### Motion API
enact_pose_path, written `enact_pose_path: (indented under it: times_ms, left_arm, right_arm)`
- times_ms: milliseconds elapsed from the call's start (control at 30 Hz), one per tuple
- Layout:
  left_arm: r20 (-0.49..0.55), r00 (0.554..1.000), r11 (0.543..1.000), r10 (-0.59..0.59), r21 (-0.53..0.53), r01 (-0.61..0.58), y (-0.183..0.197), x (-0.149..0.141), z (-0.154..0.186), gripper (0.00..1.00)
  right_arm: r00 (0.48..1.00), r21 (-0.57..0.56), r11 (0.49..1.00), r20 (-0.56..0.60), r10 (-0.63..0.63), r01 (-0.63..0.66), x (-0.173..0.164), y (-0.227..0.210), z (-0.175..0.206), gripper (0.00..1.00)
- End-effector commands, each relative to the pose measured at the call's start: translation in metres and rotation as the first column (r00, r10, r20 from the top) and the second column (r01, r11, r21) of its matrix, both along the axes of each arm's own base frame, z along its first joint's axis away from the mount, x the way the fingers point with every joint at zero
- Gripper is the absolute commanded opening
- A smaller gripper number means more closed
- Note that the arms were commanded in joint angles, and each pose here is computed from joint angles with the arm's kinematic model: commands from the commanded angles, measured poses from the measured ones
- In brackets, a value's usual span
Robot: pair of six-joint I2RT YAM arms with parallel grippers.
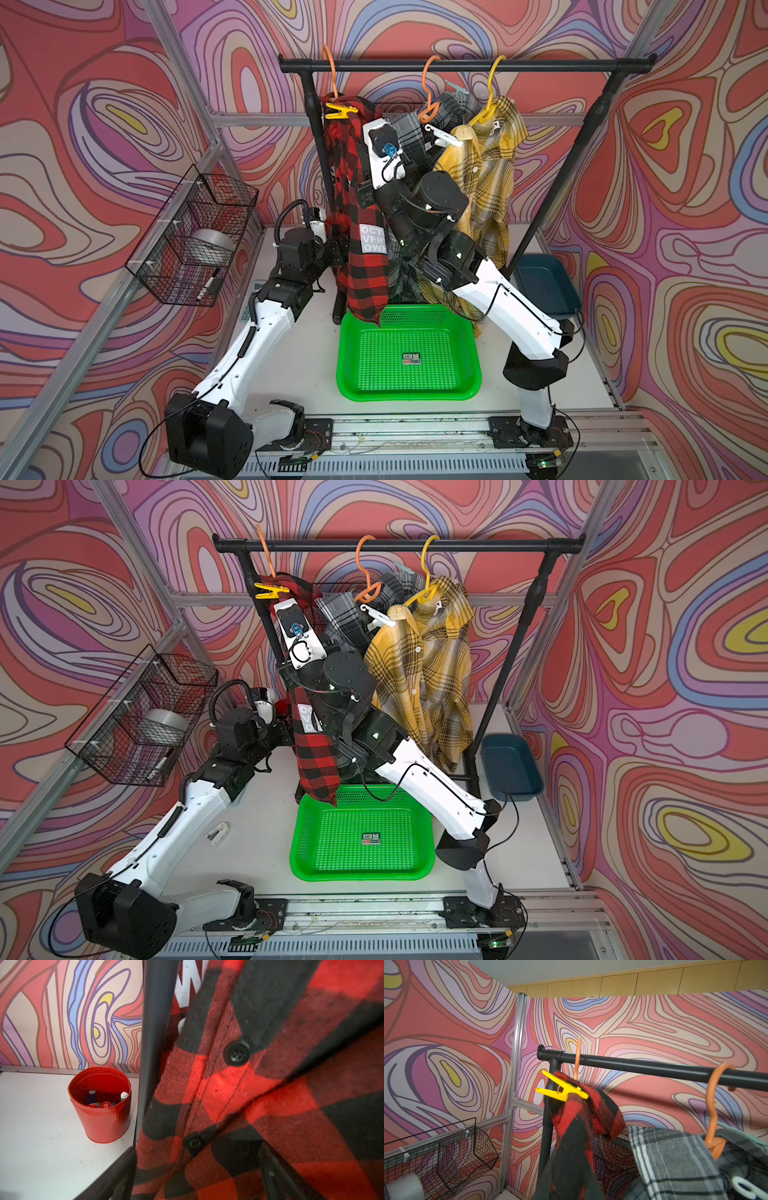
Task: Remove the clothespins securing long-sleeve shirts to the hanger
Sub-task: Pick up the hanger from the clothesline.
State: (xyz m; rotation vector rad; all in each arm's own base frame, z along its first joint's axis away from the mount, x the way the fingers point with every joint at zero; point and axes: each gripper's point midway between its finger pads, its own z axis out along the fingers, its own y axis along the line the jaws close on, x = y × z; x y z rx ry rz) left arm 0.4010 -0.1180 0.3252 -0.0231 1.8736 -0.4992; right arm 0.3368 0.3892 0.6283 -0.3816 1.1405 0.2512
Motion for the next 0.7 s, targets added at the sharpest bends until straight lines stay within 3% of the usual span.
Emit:
enact_pose_path:
  times_ms: [0,433,667]
  left_arm:
    - [0.011,1.000,1.000,0.000,-0.016,0.000,0.002,-0.001,0.006,0.87]
    - [0.023,1.000,0.999,-0.014,-0.044,0.015,-0.001,0.006,0.012,0.87]
    - [0.023,1.000,0.998,-0.015,-0.053,0.016,-0.001,0.007,0.013,0.88]
  right_arm:
    - [0.993,0.131,0.991,0.121,-0.002,-0.014,-0.024,-0.035,0.053,0.00]
    - [0.994,0.120,0.992,0.103,0.021,-0.034,-0.034,-0.048,0.040,0.00]
    - [0.989,0.124,0.992,0.146,0.006,-0.024,-0.037,-0.051,0.059,0.00]
